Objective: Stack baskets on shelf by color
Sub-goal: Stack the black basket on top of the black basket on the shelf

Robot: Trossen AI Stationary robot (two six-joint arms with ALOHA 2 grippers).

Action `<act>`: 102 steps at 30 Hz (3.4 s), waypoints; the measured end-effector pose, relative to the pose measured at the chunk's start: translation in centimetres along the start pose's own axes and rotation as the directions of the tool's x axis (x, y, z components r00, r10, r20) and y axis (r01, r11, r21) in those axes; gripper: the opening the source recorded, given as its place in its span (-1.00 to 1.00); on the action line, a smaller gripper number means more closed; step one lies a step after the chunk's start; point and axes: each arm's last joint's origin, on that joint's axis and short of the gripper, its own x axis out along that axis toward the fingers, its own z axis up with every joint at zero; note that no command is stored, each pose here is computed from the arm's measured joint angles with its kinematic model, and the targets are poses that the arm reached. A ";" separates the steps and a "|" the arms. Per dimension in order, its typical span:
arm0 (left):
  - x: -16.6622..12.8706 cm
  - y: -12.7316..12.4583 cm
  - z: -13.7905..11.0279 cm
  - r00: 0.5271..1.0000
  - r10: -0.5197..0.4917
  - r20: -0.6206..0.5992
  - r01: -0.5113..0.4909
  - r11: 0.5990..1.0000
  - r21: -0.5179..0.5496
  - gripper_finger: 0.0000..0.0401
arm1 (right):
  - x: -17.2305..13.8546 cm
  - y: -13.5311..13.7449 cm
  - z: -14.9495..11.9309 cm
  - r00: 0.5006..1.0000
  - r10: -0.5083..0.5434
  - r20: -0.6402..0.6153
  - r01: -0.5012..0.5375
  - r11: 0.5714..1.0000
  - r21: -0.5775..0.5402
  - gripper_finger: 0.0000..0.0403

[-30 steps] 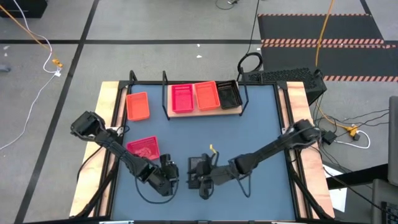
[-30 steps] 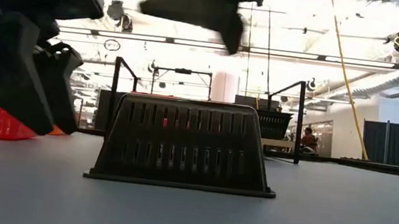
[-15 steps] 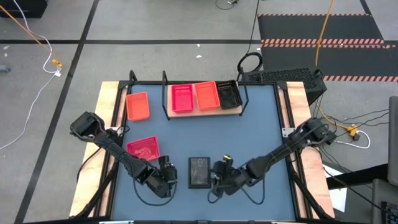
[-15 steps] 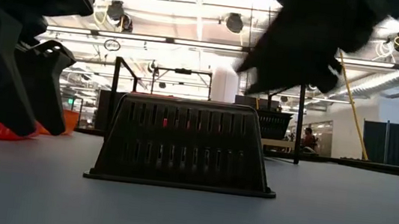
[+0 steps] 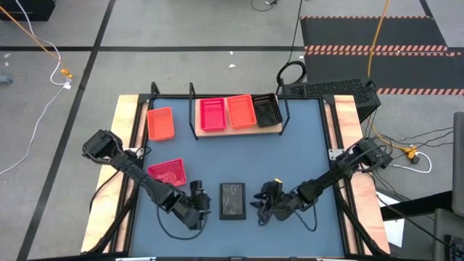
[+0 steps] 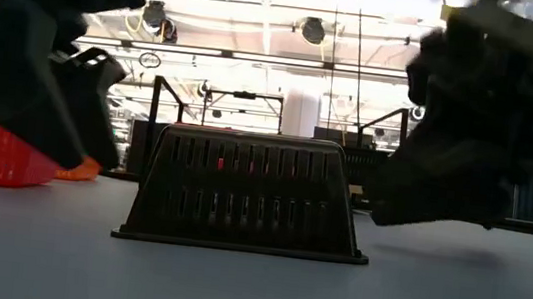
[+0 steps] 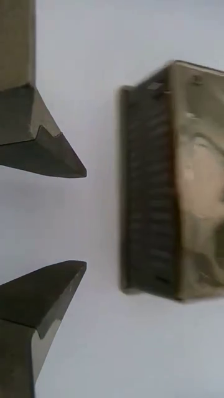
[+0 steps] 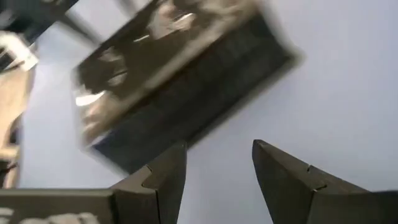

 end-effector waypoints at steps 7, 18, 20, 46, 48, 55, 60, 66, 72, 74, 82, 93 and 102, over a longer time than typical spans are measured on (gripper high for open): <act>0.3 0.4 2.0 0.989 -0.044 0.140 0.032 0.996 0.081 0.16 | 0.4 -0.9 0.5 0.998 -0.031 0.062 0.032 0.999 -0.021 -0.12; 1.7 4.1 3.1 0.997 -0.053 0.055 0.051 0.998 0.039 0.16 | 2.9 -2.3 2.4 0.999 0.016 0.034 -0.011 0.992 -0.125 -0.12; 1.9 4.5 3.0 0.998 -0.052 0.029 0.050 0.998 0.041 0.16 | 3.0 -1.9 2.8 0.996 0.074 0.052 -0.065 0.985 -0.157 -0.12; 4.7 6.2 2.5 1.000 -0.008 -0.005 0.008 1.000 0.012 0.16 | 0.4 1.5 10.6 0.897 0.378 0.230 -0.303 0.903 -0.305 -0.12; 4.7 6.1 2.6 1.000 -0.024 0.000 0.024 1.000 0.008 0.16 | -0.3 1.8 11.1 0.892 0.383 0.238 -0.291 0.892 -0.346 -0.12; 4.8 6.3 2.4 0.999 -0.025 -0.028 0.025 1.000 0.006 0.16 | -0.4 1.0 11.5 0.944 0.266 0.196 -0.190 0.922 -0.338 -0.18; 4.7 6.4 2.2 0.998 -0.025 -0.053 0.025 1.000 0.001 0.16 | -1.9 1.4 11.4 0.954 0.256 0.152 -0.183 0.906 -0.381 -0.20; 4.7 6.4 2.2 0.998 -0.023 -0.055 0.022 1.000 -0.016 0.16 | -4.8 3.1 10.7 0.932 0.338 0.128 -0.209 0.792 -0.573 -0.21; 4.7 6.1 3.1 0.998 -0.046 0.048 0.050 0.995 -0.088 0.16 | -3.3 3.7 8.0 0.939 0.332 0.094 -0.255 0.851 -0.459 -0.21; 4.7 6.0 3.3 0.997 -0.051 0.063 0.057 0.994 -0.098 0.16 | -2.3 4.0 6.7 0.934 0.342 0.105 -0.274 0.872 -0.406 -0.21; 4.7 6.0 3.2 0.997 -0.050 0.057 0.057 0.990 -0.129 0.16 | -1.3 6.4 2.0 0.934 0.314 0.170 -0.220 0.881 -0.420 -0.21; 4.4 5.1 3.0 0.995 -0.074 0.069 0.082 0.988 -0.128 0.16 | -7.1 9.1 1.5 0.866 0.201 0.458 0.094 0.834 -0.543 -0.21; 4.3 4.8 3.2 0.993 -0.084 0.088 0.099 0.978 -0.184 0.16 | -5.8 9.0 -1.2 0.916 0.352 0.191 -0.258 0.883 -0.391 -0.21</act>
